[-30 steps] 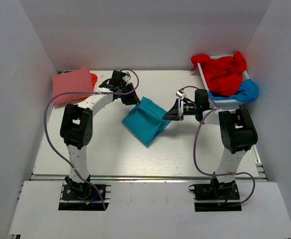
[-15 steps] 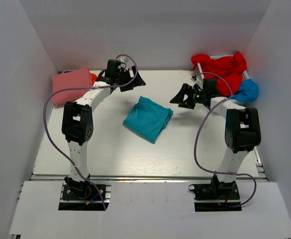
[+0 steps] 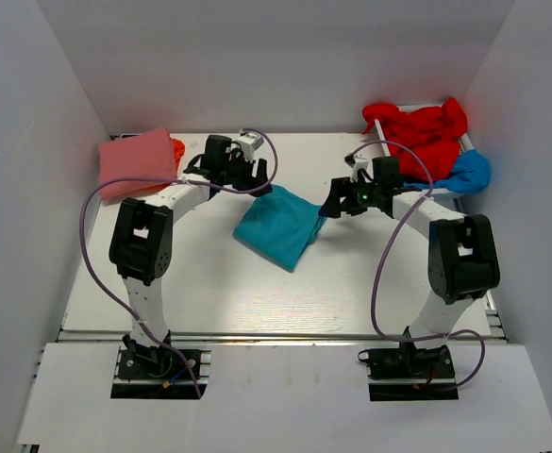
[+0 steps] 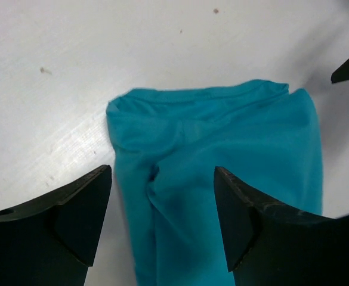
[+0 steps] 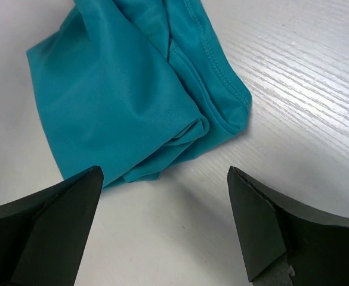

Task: Fold and stack the t-shirts
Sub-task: Smooth out wrinkles on the folded tshirt

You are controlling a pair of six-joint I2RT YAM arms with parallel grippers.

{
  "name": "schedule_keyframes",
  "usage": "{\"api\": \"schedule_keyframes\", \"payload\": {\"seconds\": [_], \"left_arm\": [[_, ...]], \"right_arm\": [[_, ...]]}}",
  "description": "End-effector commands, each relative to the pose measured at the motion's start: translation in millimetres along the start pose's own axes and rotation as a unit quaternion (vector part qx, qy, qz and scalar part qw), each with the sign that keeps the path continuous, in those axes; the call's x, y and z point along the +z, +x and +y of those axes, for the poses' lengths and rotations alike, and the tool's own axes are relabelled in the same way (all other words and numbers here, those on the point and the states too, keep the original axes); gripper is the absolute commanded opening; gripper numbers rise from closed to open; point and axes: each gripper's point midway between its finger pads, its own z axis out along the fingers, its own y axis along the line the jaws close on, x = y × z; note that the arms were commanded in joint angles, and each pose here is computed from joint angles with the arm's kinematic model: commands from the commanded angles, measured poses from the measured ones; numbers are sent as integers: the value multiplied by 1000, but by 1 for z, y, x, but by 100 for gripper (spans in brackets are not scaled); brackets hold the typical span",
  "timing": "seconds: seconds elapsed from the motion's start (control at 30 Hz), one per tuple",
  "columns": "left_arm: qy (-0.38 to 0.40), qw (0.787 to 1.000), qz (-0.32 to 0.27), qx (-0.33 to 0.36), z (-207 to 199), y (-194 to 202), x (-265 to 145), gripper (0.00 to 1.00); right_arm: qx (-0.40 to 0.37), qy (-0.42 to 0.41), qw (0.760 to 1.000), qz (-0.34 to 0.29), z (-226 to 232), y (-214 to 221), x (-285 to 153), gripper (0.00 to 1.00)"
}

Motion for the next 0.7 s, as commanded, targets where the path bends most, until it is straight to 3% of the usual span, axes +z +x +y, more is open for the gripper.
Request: {"api": "schedule_keyframes", "payload": {"seconds": [0.0, 0.13, 0.27, 0.37, 0.6, 0.67], "left_arm": [[24, 996, -19, 79, 3, -19, 12, 78], [62, 993, -16, 96, 1, -12, 28, 76], [104, 989, -2, 101, -8, 0, 35, 64], [115, 988, -11, 103, -8, 3, 32, 63], [141, 985, -26, 94, -17, 2, 26, 66], [151, 984, -29, 85, -22, 3, 23, 74]], "right_arm": [[-42, -18, 999, -8, 3, -11, 13, 90], [-58, -28, 998, -12, 7, -14, 24, 90], [-89, -34, 995, -18, 5, -20, 37, 90], [-104, -42, 993, -28, 9, -25, 42, 90], [-112, -28, 993, -21, 2, -28, 56, 88], [-112, -25, 993, -17, 0, -24, 58, 75]]}}
